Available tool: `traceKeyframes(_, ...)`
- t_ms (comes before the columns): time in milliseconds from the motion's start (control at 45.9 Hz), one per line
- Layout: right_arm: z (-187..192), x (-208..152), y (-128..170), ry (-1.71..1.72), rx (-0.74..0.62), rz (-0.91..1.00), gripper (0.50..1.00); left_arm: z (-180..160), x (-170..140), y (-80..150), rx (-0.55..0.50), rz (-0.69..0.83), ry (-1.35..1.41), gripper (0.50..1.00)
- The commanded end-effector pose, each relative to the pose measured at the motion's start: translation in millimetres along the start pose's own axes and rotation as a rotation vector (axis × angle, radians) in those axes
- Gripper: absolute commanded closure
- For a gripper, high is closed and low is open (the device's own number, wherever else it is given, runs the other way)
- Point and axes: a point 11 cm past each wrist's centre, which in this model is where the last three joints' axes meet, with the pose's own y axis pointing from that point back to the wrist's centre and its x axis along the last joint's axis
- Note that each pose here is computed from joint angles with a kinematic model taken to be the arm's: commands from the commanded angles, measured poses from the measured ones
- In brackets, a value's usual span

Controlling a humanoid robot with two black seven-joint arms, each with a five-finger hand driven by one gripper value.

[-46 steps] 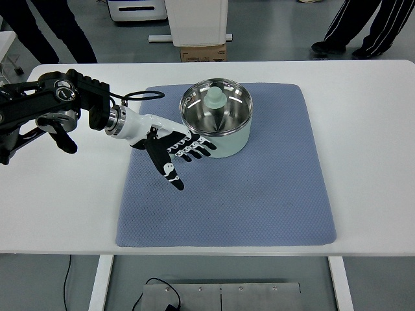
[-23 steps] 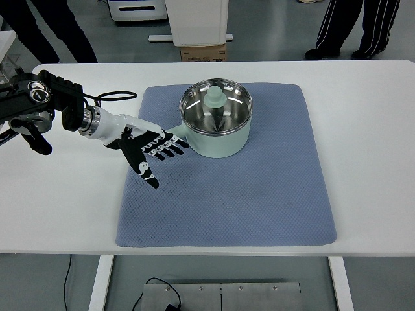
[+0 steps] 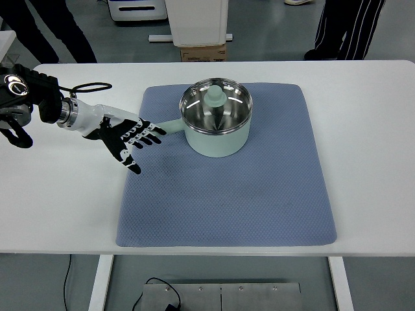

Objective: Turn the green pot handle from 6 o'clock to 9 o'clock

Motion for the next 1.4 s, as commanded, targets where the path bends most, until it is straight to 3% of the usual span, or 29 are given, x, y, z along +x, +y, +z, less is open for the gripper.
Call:
traceKeyframes(0, 0, 0, 0, 0.000, 0.000, 0.000, 0.500, -3, 3, 3, 0.006, 0.011, 0.004, 0.500)
traceKeyframes(567, 0, 0, 0, 0.000, 0.000, 0.000, 0.500, -22, 26, 18, 0.041, 0.088, 0.045, 0.500)
traceKeyframes(981, 0, 0, 0, 0.000, 0.000, 0.000, 0.500, 35, -6, 21, -0.087, -0.021, -0.032, 0.500)
traceKeyframes(1373, 0, 0, 0, 0.000, 0.000, 0.000, 0.500, 41, -6, 24, -0.098, -0.020, -0.043, 0.500)
